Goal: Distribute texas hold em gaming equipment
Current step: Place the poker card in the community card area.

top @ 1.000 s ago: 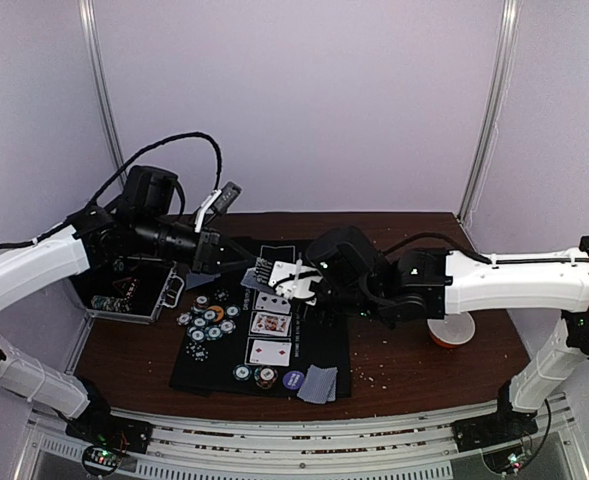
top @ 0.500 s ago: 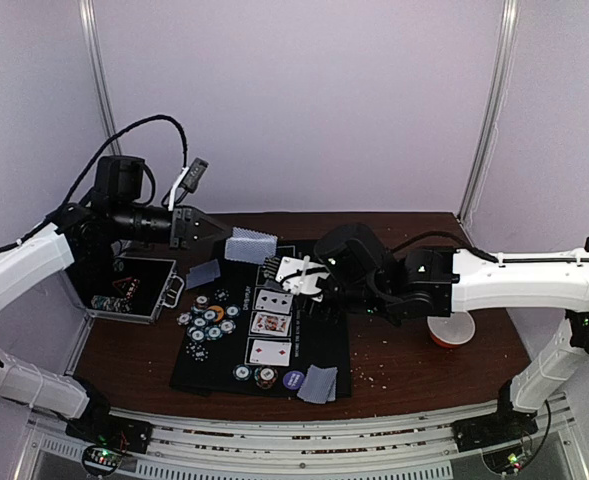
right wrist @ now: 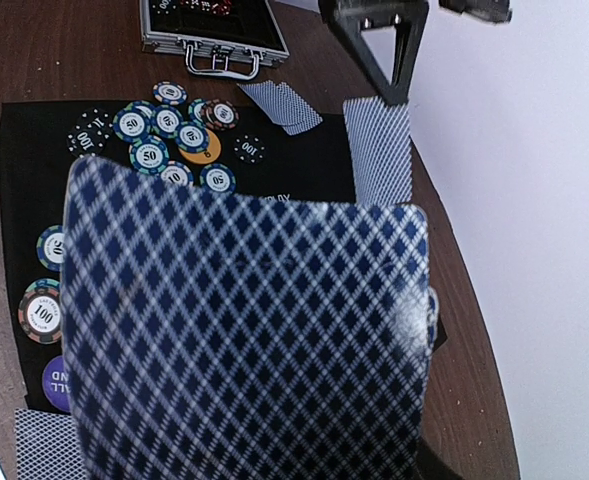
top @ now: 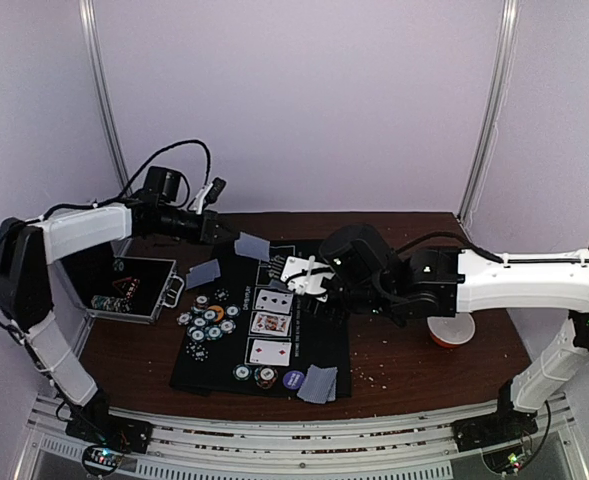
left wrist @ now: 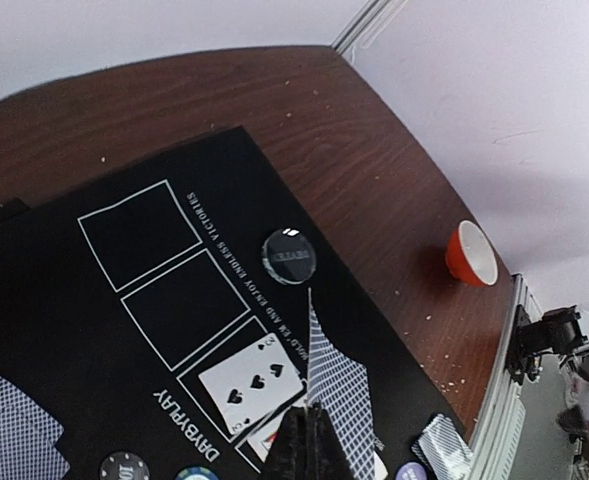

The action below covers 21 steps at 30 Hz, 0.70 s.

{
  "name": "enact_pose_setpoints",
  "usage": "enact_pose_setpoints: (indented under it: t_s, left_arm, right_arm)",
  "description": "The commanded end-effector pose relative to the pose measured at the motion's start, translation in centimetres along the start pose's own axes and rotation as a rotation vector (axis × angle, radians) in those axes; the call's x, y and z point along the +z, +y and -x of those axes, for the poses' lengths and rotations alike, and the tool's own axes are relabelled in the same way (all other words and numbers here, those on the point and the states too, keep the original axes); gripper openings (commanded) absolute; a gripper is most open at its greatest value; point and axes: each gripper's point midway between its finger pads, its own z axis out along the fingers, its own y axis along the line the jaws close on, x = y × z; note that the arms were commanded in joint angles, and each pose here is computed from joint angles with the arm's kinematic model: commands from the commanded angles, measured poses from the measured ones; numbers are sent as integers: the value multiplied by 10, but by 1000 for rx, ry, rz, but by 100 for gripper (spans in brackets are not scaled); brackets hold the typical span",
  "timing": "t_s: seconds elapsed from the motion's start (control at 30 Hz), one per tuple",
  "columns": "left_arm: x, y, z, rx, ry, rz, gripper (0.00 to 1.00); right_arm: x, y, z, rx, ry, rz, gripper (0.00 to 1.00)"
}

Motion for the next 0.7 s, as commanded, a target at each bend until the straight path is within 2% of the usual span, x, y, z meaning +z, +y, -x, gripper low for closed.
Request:
enact_pose_setpoints:
  t_s: [0.0,0.13,0.27,0.4,0.67]
  left_arm:
    - [43,35,15,18,-22,-8,0]
    - [81,59,10,-54,4,-27,0]
    - [119,91,-11,-100,60,2,0]
    - [145,105,-24,-123,92,-4,0]
    - [166,123,-42,-109,139,46,0]
  right_arm:
    - [-9,-9,-1,20,-6,-19,45]
    - [-6,-10,-2,17,-6,-18,45]
    - [-2,-11,-2,17,-5,-16,45]
    - [1,-11,-2,14,-4,-4,45]
    - [2,-12,-6,14,6,-2,45]
